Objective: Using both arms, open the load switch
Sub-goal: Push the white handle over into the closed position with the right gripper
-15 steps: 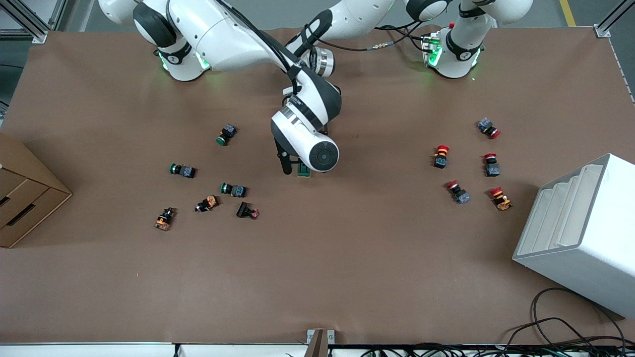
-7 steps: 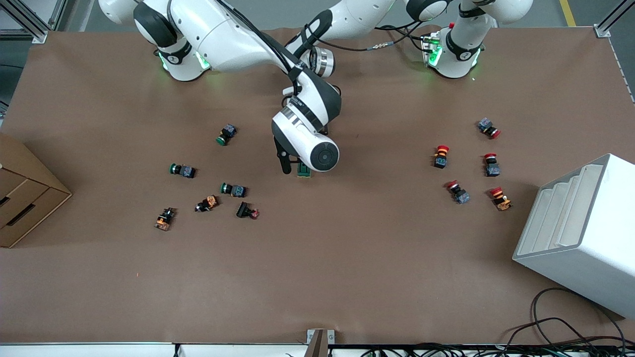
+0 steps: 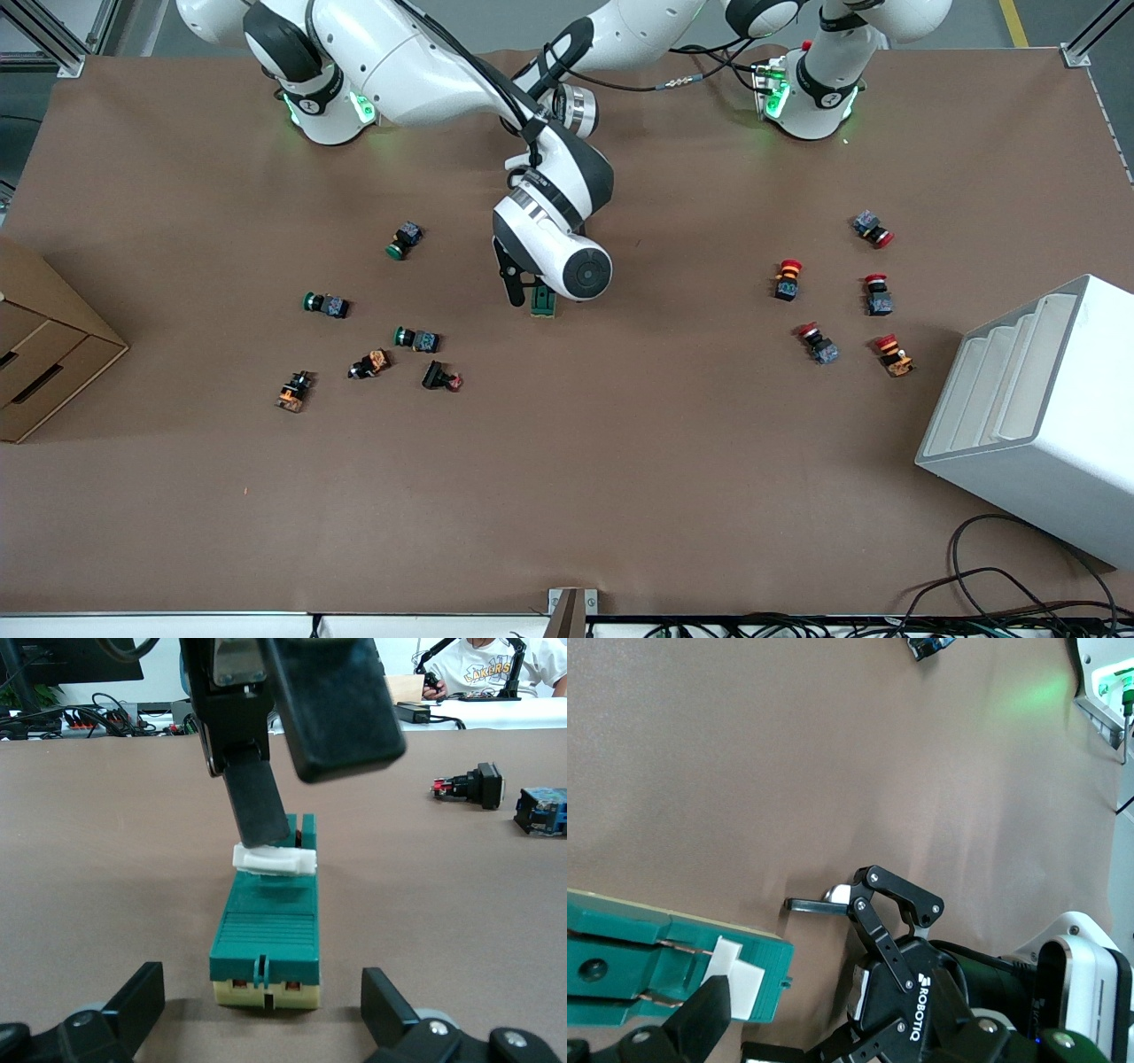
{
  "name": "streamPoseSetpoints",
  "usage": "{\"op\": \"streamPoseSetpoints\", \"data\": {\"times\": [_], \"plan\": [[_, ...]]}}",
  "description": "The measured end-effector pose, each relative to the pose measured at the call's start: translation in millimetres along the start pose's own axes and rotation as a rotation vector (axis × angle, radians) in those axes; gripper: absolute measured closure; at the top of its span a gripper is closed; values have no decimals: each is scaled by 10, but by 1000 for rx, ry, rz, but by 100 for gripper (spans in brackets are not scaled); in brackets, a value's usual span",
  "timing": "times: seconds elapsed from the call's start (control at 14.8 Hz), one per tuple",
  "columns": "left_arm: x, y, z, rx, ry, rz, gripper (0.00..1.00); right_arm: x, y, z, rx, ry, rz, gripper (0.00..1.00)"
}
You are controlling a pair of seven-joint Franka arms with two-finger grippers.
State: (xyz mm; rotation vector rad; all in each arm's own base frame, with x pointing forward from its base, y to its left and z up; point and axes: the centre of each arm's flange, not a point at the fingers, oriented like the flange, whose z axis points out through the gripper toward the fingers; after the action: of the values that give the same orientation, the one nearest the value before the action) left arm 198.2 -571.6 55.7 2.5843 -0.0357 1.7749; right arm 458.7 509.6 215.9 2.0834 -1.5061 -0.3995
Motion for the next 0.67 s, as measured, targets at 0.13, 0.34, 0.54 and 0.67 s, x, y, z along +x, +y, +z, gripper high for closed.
{"op": "streamPoseSetpoints", "data": {"times": [0.13, 0.34, 0.54, 0.67], "plan": [[0, 0, 0, 0, 0, 0, 2, 0, 0, 1, 0, 1, 0, 0], [0, 1, 0, 0, 0, 0, 2, 0, 0, 1, 1, 1, 0, 0], [11, 12, 11, -1, -2, -4, 2, 33, -12, -27, 11, 10, -8, 0], [28, 29, 24, -2, -6, 12, 3, 110, -36, -105, 29, 12, -49, 0]]}}
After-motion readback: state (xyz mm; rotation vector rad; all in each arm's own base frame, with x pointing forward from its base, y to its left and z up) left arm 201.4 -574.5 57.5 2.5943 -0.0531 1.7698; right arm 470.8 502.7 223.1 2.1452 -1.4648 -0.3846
